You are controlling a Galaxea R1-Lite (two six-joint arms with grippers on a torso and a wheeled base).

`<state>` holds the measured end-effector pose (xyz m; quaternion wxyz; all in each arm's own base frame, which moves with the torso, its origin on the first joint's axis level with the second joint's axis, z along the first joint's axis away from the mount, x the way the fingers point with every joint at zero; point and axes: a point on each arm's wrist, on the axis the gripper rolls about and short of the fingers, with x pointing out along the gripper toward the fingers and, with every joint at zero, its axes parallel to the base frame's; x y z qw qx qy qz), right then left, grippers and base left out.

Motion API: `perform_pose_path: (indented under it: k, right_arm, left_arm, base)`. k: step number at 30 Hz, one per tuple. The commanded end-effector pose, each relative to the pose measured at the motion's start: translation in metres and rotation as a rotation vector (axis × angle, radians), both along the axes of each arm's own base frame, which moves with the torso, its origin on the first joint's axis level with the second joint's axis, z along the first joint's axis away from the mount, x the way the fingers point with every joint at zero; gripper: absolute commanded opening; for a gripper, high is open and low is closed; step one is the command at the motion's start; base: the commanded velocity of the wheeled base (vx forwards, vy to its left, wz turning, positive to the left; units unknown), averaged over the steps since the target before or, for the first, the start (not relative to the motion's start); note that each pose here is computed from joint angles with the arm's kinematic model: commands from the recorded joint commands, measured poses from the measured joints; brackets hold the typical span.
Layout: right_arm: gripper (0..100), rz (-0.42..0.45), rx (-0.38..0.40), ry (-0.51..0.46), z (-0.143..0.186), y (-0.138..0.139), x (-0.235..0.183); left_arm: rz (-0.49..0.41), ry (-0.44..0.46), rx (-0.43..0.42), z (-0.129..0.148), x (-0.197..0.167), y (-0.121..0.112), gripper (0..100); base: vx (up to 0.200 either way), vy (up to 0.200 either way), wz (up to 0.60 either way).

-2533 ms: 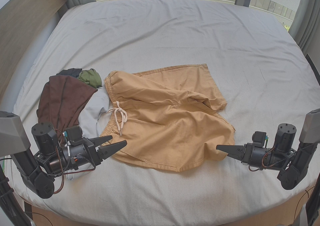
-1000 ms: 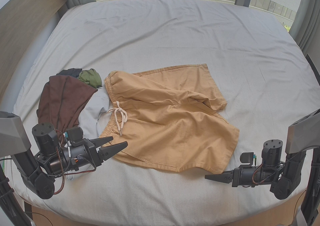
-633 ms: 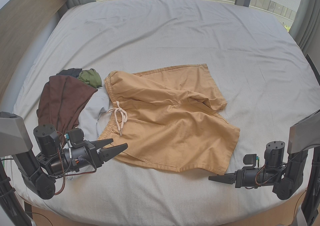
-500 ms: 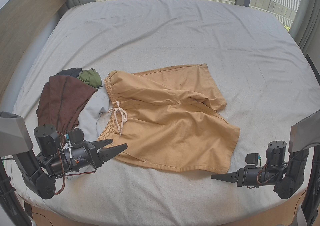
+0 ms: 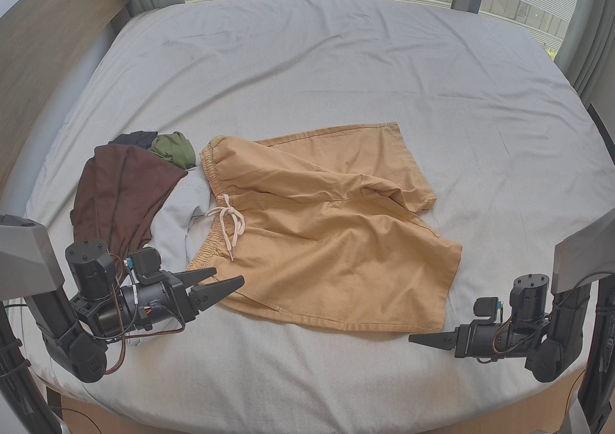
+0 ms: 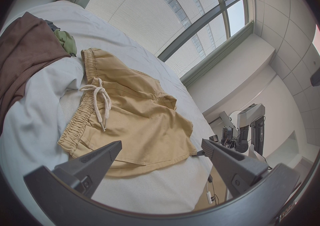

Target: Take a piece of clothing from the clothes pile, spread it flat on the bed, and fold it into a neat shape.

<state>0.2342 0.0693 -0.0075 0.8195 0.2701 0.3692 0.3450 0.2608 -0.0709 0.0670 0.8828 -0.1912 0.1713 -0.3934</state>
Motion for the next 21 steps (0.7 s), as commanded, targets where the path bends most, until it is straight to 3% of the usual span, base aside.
perform_pose_path:
  k: [1, 17, 18, 21]
  right_arm:
    - [100, -0.004, -0.001, 0.006, -0.0024, 0.0001, 0.0014]
    - [100, -0.039, 0.002, -0.008, -0.0007, -0.0075, 0.0060]
    - [0, -0.040, 0.005, -0.014, 0.0001, -0.0071, 0.0077]
    - [0, -0.041, 0.006, -0.016, 0.0002, -0.0069, 0.0087]
  left_arm:
    - [0.003, -0.001, 0.000, 0.0002, 0.0002, 0.0008, 100]
    - [0.012, 0.002, 0.000, -0.0005, 0.0006, 0.0033, 100]
    - [0.014, 0.004, 0.001, -0.0009, 0.0008, 0.0033, 100]
    - [0.022, 0.018, 0.003, -0.0033, 0.0000, 0.0055, 100]
  base:
    - [0.000, 0.000, 0.00]
    - [0.000, 0.000, 0.00]
    - [0.000, 0.000, 0.00]
    - [0.000, 0.000, 0.00]
